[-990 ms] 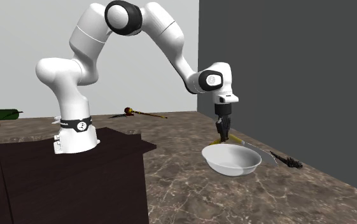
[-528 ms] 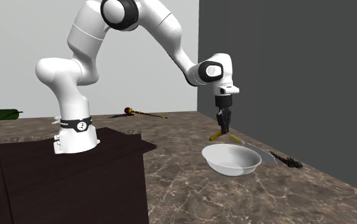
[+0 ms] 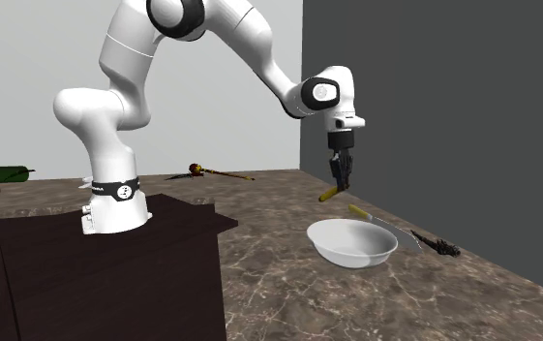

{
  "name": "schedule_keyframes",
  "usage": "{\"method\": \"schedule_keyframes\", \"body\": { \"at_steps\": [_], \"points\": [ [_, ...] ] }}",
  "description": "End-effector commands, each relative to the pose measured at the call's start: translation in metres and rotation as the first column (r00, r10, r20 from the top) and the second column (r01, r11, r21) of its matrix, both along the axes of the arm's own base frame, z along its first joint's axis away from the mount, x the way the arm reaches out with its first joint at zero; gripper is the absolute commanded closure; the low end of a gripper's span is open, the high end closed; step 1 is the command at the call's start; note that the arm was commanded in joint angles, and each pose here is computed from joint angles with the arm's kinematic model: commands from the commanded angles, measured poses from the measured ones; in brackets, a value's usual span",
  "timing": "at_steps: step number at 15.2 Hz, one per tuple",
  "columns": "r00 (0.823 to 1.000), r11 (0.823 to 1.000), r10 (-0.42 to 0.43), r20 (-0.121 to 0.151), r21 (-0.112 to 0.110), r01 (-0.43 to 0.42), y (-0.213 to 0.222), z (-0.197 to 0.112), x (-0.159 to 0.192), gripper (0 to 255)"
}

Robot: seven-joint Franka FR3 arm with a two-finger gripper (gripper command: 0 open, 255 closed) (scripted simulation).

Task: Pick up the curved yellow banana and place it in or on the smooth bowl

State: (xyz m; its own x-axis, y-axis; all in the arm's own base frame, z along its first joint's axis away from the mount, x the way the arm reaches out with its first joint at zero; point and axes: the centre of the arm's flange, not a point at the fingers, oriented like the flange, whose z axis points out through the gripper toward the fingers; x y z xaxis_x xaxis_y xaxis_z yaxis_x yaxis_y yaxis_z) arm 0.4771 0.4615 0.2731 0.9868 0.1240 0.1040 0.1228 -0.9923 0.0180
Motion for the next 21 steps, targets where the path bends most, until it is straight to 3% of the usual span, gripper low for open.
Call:
{"method": "schedule_keyframes", "body": {
  "at_steps": [1,5,21],
  "points": [
    [1.000,1.000,0.000,0.000,0.000,0.000,0.000,0.012,-0.001,255],
    [1.000,1.000,0.000,0.000,0.000,0.000,0.000,0.030,-0.001,255],
    [1.000,1.000,0.000,0.000,0.000,0.000,-0.163,0.042,0.128,255]
  ]
}}
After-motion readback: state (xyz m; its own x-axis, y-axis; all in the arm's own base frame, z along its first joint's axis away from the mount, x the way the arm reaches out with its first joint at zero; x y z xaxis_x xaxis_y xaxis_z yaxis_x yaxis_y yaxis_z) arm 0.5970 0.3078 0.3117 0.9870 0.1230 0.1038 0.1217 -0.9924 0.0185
